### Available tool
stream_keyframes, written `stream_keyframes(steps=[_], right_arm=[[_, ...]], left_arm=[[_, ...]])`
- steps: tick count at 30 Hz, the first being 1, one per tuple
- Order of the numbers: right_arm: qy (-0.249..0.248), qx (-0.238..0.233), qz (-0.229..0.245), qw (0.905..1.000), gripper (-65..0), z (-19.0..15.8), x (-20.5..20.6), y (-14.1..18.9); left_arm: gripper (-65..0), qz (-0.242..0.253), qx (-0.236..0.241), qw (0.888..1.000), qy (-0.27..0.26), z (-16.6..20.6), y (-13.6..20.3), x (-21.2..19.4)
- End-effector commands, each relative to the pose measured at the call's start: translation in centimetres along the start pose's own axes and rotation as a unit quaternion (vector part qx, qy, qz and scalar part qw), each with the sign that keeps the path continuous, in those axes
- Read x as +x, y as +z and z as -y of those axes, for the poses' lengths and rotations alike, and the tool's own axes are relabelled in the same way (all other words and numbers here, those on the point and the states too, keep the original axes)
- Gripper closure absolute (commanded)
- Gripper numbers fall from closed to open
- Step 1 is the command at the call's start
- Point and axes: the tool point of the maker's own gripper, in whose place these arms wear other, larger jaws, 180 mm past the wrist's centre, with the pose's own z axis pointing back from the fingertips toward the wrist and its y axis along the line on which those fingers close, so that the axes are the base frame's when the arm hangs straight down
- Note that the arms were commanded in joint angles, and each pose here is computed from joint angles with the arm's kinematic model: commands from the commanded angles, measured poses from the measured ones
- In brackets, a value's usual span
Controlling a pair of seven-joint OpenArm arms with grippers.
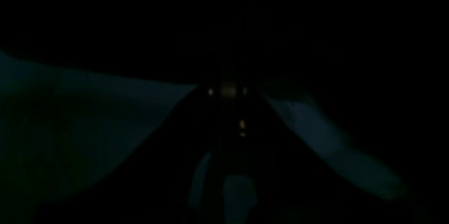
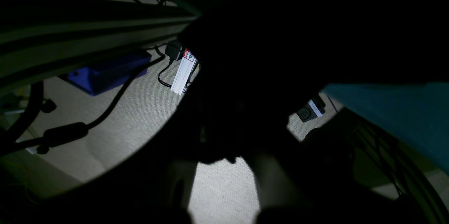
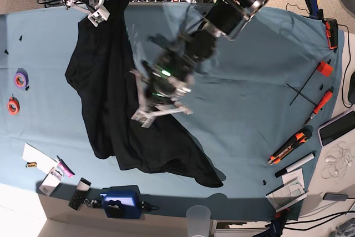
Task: Layout the t-shirt on the table in an organized manner, then fold the t-shirt properly
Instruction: 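Press the left gripper into the shirt middle and drag fabric outward, then grasp the shirt body with the left gripper near the right gripper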
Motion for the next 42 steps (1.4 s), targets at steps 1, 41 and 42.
stream_keyframes(steps=[1, 41, 42], right_arm=[[0.007, -0.001, 0.003, 1.0000, 0.0, 0.0, 0.1, 0.3], [0.226, 0.109, -0.057, 0.9663, 0.0, -10.4, -0.3, -3.0], [0.226, 0.110, -0.057, 0.9663, 0.0, -10.4, -0.3, -3.0]], left_arm=[[0.0, 0.036, -0.016, 0.999, 0.001, 0.3, 0.5, 2.9], [-21.5, 0.041, -0.126, 0.991, 0.004, 5.2, 1.7, 5.4], [-21.5, 0.049, -0.126, 0.991, 0.005, 5.2, 1.7, 5.7]])
